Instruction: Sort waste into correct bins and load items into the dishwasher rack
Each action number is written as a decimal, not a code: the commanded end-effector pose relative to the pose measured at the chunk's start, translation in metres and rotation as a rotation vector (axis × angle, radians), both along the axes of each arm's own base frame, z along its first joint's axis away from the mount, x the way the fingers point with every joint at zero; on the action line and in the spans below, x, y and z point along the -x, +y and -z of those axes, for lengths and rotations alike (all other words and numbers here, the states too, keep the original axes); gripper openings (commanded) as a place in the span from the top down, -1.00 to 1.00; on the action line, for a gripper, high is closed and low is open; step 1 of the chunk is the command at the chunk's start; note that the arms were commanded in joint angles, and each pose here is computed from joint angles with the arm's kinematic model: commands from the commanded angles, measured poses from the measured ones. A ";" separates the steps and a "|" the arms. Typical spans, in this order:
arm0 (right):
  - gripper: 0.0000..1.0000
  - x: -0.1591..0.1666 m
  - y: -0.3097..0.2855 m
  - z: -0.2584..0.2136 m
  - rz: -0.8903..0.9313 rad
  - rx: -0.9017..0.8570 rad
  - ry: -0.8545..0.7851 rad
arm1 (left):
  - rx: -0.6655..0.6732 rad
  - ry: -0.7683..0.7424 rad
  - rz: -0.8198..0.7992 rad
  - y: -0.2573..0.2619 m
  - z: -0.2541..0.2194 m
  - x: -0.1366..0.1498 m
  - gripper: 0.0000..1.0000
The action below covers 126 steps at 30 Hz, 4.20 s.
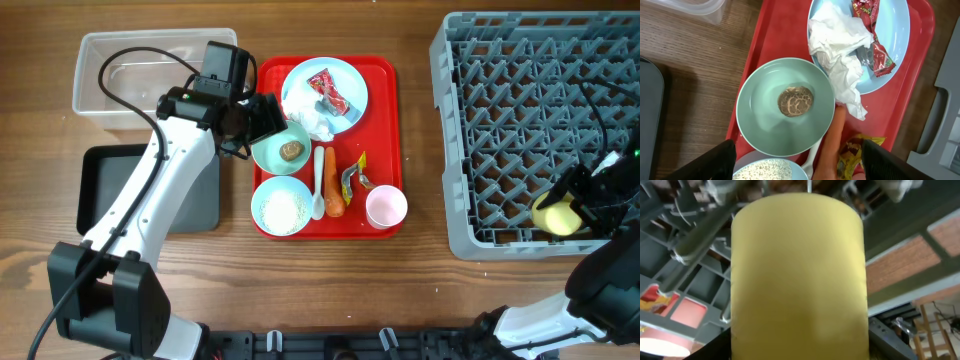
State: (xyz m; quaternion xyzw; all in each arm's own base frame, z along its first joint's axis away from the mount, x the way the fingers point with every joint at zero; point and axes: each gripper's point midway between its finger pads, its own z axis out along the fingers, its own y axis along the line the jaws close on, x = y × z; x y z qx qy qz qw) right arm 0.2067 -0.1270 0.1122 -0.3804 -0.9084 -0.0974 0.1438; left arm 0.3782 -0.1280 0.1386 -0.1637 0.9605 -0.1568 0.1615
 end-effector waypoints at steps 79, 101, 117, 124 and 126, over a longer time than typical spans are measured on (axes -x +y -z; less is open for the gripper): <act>-0.99 -0.139 0.307 -0.217 -0.923 -0.748 -1.307 | 0.985 -0.304 0.884 -0.113 -0.162 0.043 0.92; -0.71 -0.124 0.388 -0.208 -1.077 -0.883 -1.289 | 0.956 -0.383 0.833 -0.086 -0.166 0.021 0.92; -0.02 -0.135 0.396 -0.198 -1.072 -0.896 -1.288 | 0.955 -0.382 0.832 -0.086 -0.165 0.021 0.48; -0.02 -0.157 0.366 -0.199 -0.997 -0.832 -1.307 | 0.955 -0.368 0.823 -0.086 -0.163 0.022 -0.04; -0.02 -0.166 0.352 -0.198 -0.958 -0.801 -1.308 | 0.953 -0.368 0.822 -0.086 -0.163 0.022 -0.05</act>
